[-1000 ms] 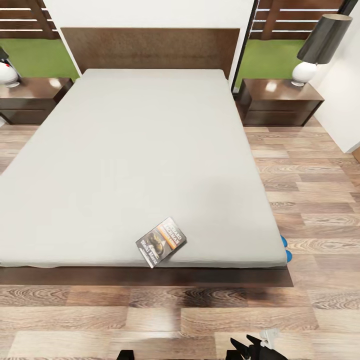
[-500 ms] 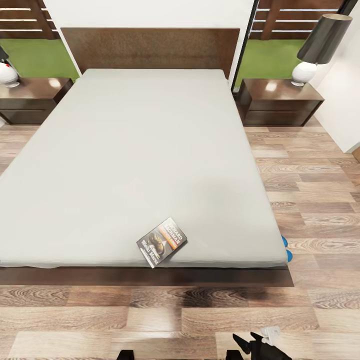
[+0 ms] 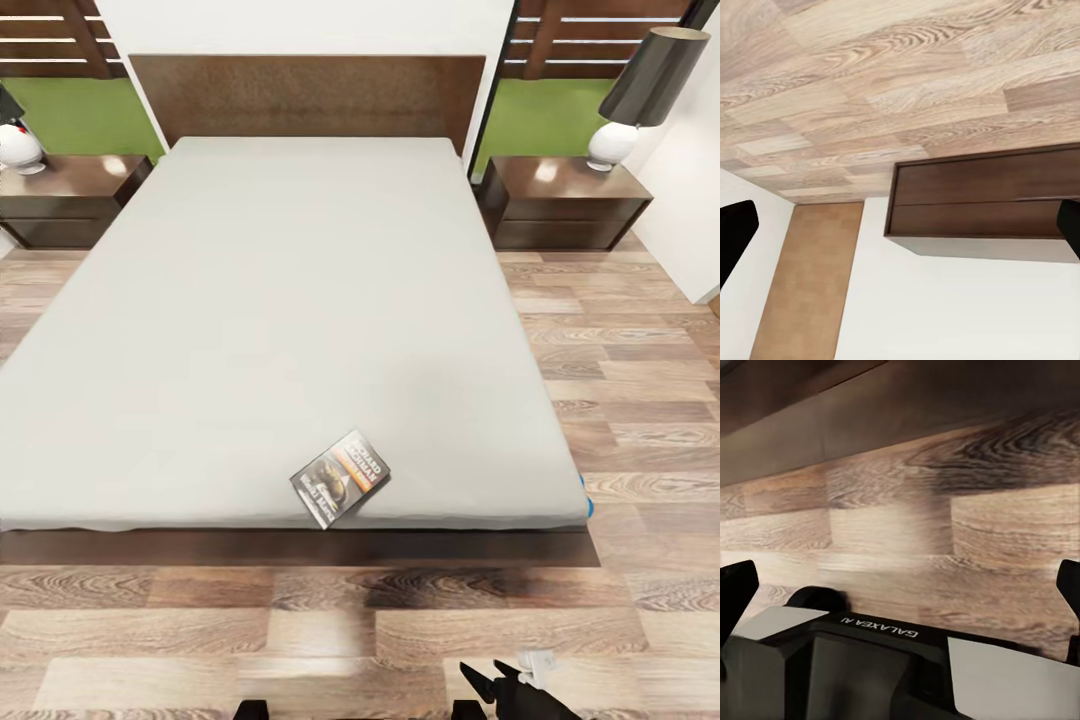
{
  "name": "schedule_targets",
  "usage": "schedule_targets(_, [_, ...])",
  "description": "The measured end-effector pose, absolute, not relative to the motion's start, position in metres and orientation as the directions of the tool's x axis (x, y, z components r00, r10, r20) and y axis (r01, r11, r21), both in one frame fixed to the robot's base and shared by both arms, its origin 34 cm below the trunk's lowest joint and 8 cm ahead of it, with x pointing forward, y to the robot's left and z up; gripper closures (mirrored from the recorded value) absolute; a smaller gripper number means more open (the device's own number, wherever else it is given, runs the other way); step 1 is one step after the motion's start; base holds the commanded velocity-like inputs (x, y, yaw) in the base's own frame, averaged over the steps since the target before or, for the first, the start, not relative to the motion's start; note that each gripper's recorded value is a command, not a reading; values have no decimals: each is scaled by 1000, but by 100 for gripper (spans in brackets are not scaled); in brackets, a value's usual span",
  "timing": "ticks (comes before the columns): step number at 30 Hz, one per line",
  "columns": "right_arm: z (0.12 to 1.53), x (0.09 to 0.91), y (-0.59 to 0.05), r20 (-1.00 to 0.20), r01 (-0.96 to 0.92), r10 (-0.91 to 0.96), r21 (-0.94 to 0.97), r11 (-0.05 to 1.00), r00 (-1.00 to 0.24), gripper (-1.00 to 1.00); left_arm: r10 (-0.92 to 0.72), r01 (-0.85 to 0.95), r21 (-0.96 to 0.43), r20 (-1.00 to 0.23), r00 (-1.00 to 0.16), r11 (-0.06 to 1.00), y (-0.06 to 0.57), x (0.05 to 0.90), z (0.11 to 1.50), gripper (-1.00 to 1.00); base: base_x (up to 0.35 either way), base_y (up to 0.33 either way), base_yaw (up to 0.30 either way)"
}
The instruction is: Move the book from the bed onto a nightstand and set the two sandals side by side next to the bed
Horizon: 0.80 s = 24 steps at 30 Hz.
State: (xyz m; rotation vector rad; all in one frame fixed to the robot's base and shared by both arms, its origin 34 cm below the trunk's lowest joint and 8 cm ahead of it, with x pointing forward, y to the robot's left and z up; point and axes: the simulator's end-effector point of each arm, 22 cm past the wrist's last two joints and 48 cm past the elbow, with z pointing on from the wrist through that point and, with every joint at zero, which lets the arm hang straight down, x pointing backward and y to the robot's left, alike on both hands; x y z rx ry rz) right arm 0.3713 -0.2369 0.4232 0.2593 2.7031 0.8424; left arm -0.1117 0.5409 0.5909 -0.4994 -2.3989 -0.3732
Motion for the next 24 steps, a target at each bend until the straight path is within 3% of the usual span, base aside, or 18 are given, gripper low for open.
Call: schedule_targets(24, [437,400,-251,-267,175,422,629,757,-867,-100,256,441,137,650,-716,887,541,-112,591,-100,-24,111,0])
